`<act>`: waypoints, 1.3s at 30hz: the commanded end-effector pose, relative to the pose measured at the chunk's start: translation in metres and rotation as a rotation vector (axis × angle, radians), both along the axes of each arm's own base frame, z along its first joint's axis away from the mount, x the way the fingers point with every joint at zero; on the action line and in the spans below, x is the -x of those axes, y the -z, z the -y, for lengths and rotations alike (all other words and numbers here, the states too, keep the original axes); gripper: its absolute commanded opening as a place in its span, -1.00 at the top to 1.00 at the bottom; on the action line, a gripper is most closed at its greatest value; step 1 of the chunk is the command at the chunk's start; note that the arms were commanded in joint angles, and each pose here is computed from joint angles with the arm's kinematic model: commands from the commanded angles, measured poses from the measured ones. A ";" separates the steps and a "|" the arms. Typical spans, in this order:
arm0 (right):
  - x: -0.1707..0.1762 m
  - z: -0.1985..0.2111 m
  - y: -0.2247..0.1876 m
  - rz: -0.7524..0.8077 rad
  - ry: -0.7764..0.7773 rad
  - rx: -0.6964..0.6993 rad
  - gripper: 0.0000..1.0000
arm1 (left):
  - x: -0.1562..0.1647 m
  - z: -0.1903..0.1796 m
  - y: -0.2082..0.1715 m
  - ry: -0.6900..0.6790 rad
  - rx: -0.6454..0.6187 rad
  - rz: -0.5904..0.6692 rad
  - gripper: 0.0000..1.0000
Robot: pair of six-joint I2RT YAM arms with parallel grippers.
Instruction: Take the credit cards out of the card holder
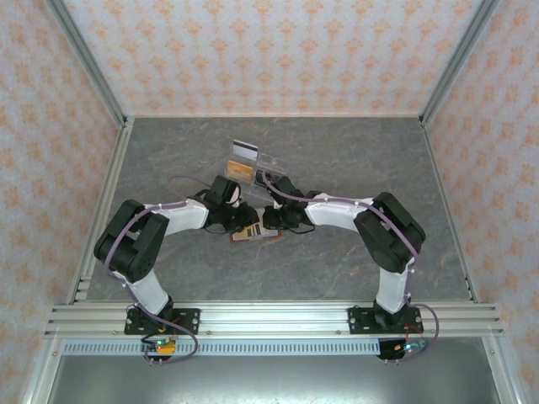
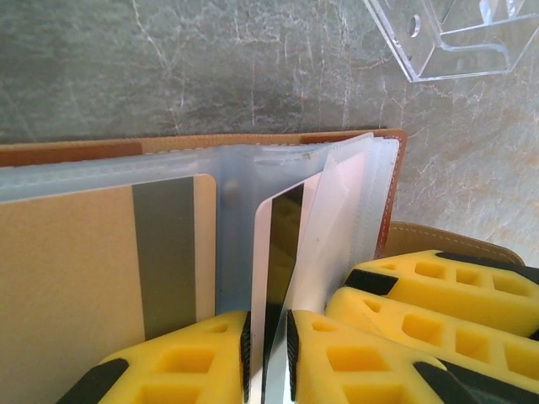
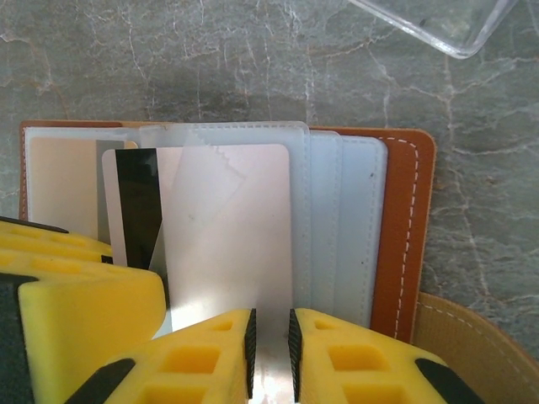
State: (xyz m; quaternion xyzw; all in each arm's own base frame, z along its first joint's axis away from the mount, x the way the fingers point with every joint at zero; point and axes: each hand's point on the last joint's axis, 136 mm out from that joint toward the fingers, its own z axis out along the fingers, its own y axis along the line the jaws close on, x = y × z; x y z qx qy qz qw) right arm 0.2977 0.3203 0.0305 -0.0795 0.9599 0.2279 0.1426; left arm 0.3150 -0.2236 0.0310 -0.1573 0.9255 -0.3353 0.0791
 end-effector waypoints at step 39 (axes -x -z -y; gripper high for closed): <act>0.001 0.011 0.001 0.017 -0.016 0.007 0.54 | 0.004 -0.074 -0.058 -0.054 -0.182 0.164 1.00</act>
